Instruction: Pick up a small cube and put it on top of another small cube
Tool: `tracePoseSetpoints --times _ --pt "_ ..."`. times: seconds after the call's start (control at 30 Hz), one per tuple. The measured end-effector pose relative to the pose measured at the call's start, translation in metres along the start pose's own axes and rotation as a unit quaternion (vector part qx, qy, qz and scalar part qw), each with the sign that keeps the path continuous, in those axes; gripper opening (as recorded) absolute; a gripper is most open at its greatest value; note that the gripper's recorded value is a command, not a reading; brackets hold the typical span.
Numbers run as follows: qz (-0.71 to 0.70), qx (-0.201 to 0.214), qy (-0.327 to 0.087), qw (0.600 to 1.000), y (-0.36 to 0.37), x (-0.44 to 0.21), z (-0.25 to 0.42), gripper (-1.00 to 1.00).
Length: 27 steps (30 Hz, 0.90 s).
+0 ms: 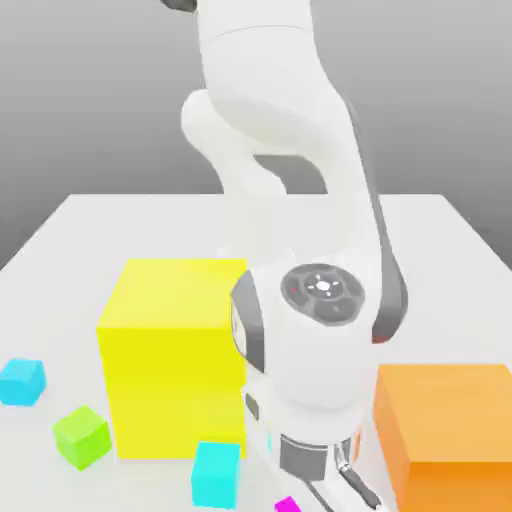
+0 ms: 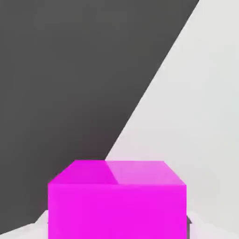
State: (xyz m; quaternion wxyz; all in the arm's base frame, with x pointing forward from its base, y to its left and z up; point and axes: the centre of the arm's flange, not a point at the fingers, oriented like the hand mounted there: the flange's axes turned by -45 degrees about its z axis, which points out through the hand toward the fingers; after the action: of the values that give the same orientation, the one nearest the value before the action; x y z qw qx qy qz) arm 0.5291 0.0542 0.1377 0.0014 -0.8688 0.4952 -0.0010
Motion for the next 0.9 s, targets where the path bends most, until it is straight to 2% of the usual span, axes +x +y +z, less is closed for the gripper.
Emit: tracePoseSetpoints --times 0.13,0.37,0.63,0.73,0.9 --pt "-0.002 0.001 0.002 1.000 -0.001 0.001 -0.051 -1.00" --pt "-0.085 0.015 0.070 0.994 0.015 0.068 -0.144 -1.00" --pt "0.003 -0.007 0.040 0.999 0.176 0.170 -0.141 -1.00" --pt "0.055 -0.002 0.018 0.998 0.234 0.183 -0.128 -1.00" --pt "0.082 -0.001 0.001 0.997 0.249 0.177 -0.068 -1.00"
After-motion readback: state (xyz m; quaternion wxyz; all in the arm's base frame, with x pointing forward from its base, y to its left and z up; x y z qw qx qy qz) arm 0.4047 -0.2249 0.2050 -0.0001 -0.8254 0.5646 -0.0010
